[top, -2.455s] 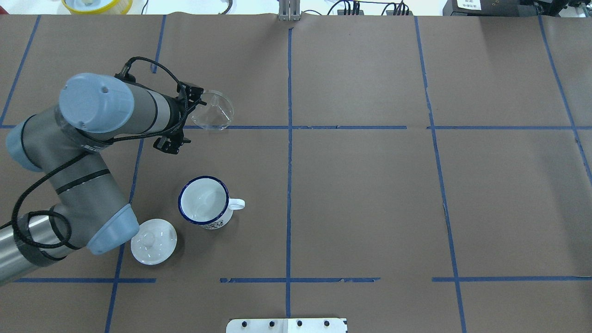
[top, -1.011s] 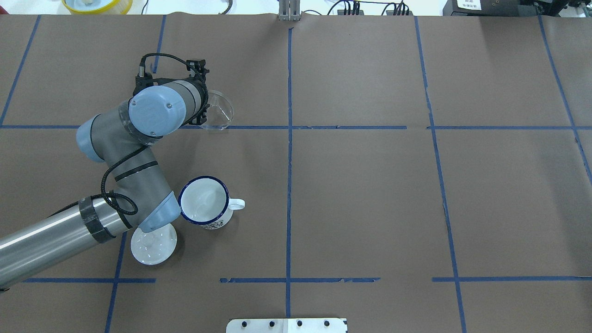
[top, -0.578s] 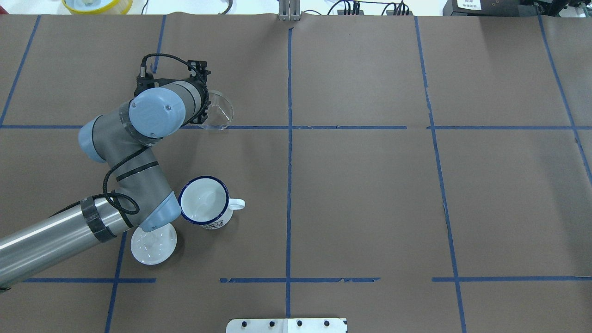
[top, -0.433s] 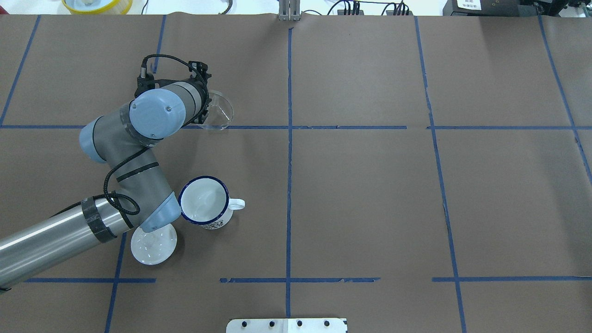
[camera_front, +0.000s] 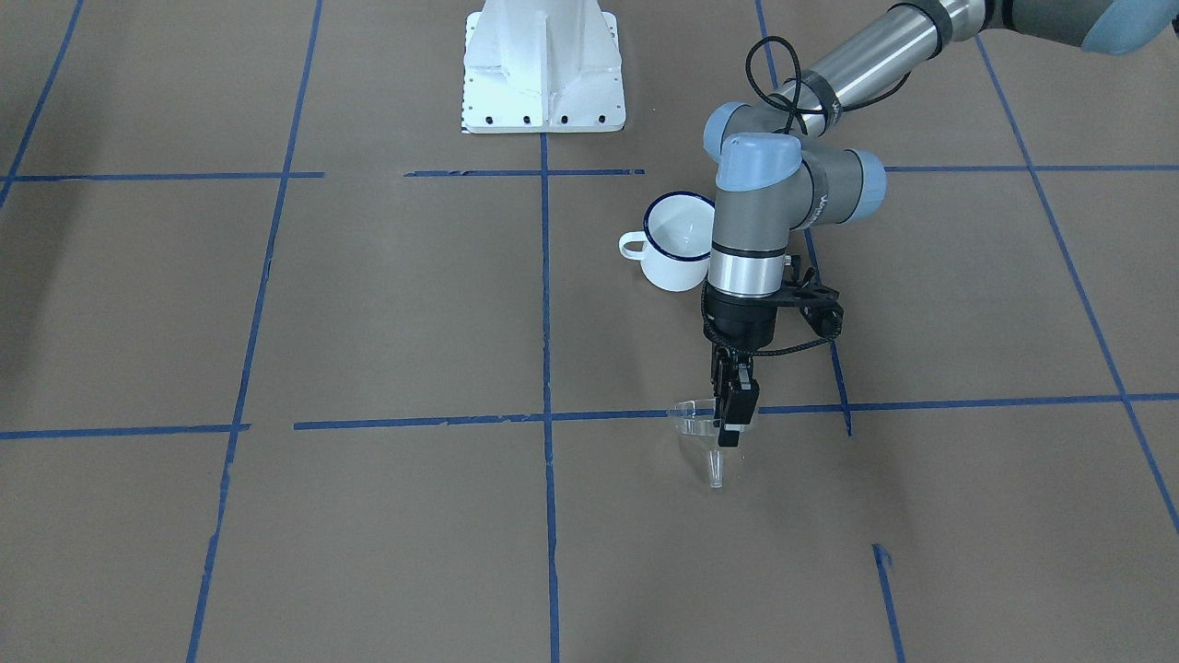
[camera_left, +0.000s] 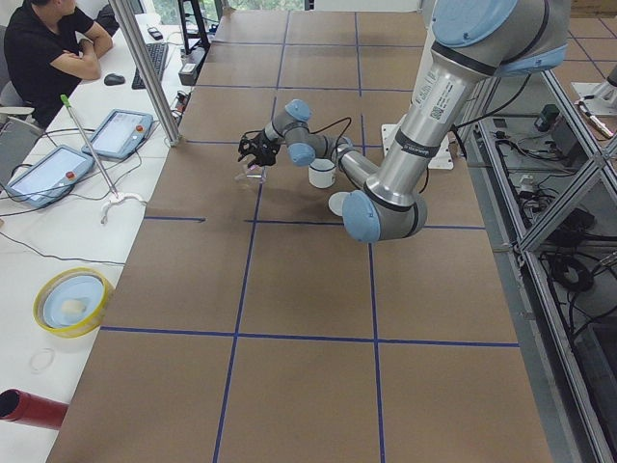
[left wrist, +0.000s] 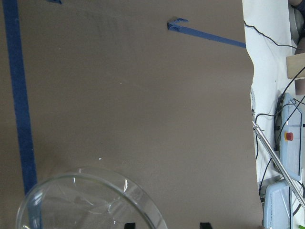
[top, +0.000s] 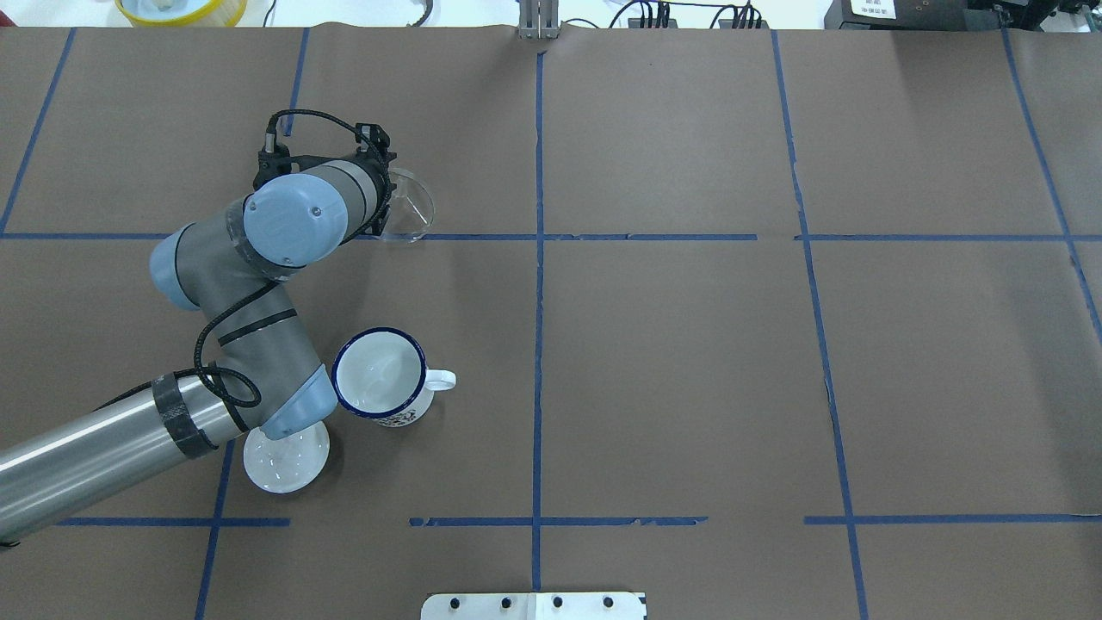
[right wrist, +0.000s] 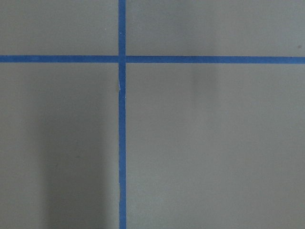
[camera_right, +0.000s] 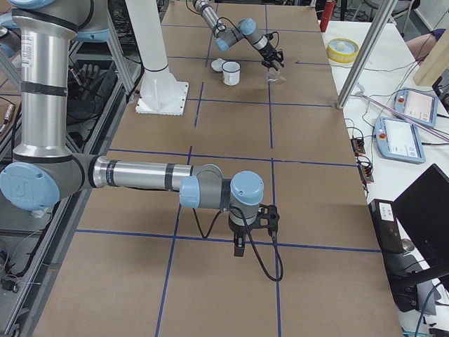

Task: Place funnel on cup
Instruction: 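Close the left gripper on the funnel's rim, then lift the funnel and carry it over the mug with the left gripper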

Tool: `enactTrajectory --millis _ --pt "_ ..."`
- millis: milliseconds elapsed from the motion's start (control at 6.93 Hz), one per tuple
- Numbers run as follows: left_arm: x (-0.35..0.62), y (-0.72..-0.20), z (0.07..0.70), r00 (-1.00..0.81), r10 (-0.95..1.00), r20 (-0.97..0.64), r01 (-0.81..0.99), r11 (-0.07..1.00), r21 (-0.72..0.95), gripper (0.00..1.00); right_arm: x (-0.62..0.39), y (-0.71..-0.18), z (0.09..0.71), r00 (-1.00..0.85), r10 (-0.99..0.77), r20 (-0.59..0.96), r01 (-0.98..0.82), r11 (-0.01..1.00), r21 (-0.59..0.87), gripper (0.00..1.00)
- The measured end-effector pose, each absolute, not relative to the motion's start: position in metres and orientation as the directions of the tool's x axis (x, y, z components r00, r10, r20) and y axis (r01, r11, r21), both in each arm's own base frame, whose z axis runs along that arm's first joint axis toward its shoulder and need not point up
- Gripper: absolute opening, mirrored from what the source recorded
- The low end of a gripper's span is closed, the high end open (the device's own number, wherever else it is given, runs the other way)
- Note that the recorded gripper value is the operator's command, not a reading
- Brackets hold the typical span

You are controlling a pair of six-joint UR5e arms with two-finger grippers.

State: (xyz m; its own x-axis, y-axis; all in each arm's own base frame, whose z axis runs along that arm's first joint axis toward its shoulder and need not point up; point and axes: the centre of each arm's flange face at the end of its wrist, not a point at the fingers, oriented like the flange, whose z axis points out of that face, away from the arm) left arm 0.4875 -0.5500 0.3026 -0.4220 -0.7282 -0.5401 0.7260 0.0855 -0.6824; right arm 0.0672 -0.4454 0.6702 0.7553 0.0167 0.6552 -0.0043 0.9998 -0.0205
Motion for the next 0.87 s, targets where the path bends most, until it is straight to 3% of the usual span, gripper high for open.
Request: enactTrajectory --millis 144,866 --pt "0.487 -0.550 0.302 -0.421 -0.728 -0.541 0.726 0.087 -0.682 0.00 0.067 -0.445 0.670 0.755 0.017 0.655 -0.004 1.000 -0.020 1.00" --pt "0.462 -0.544 0.263 -0.413 -0.696 -0.588 0.721 0.144 -0.677 0.00 0.067 -0.445 0.670 0.755 0.017 0.655 -0.004 1.000 -0.021 1.00"
